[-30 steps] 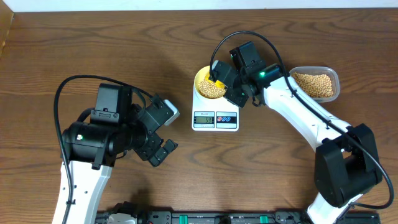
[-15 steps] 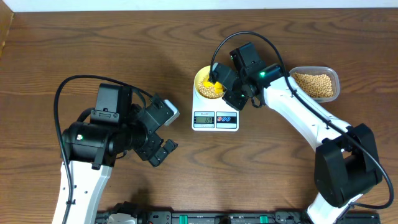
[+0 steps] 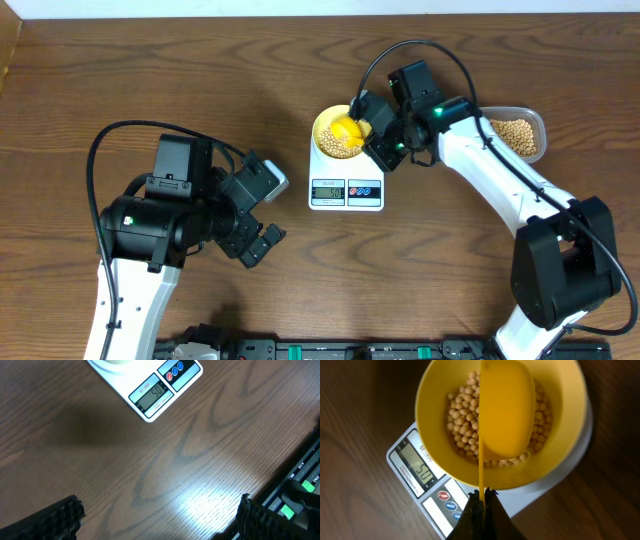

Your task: Scoop item into bowl and weigh 50g on scale

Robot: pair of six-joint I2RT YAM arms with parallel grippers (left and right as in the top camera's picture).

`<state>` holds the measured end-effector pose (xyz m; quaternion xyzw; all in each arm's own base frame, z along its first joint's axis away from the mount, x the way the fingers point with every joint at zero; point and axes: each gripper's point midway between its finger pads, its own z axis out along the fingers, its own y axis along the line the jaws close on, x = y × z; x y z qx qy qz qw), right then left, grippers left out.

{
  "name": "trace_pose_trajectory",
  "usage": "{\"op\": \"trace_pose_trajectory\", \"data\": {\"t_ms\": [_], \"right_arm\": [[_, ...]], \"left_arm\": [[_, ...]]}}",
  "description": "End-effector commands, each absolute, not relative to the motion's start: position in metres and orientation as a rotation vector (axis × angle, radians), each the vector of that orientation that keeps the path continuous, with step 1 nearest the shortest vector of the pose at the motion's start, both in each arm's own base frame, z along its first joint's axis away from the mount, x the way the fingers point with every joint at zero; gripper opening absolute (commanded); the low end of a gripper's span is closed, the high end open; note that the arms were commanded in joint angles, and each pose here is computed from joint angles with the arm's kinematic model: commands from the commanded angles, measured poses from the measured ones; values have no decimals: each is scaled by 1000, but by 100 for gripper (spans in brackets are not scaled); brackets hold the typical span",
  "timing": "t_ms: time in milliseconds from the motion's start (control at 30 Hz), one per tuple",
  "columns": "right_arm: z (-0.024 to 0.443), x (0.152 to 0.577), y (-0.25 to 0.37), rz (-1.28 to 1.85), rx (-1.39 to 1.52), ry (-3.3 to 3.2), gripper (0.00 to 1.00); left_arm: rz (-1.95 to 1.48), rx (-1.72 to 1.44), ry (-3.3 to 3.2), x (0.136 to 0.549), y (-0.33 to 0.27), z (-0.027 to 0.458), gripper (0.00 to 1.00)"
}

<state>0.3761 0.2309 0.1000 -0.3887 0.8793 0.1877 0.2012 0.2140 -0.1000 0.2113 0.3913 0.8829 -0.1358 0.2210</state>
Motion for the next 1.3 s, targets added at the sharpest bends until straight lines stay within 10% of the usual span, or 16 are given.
{"op": "trace_pose_trajectory", "data": {"t_ms": [0,1267], "right_arm": [[117,381,236,644,-999,2444,1],[178,388,214,682,-681,2449,1]], "left_arm": [[-386,1088,2416,214,-102,217,100],[-386,1088,2416,214,-102,217,100]]}}
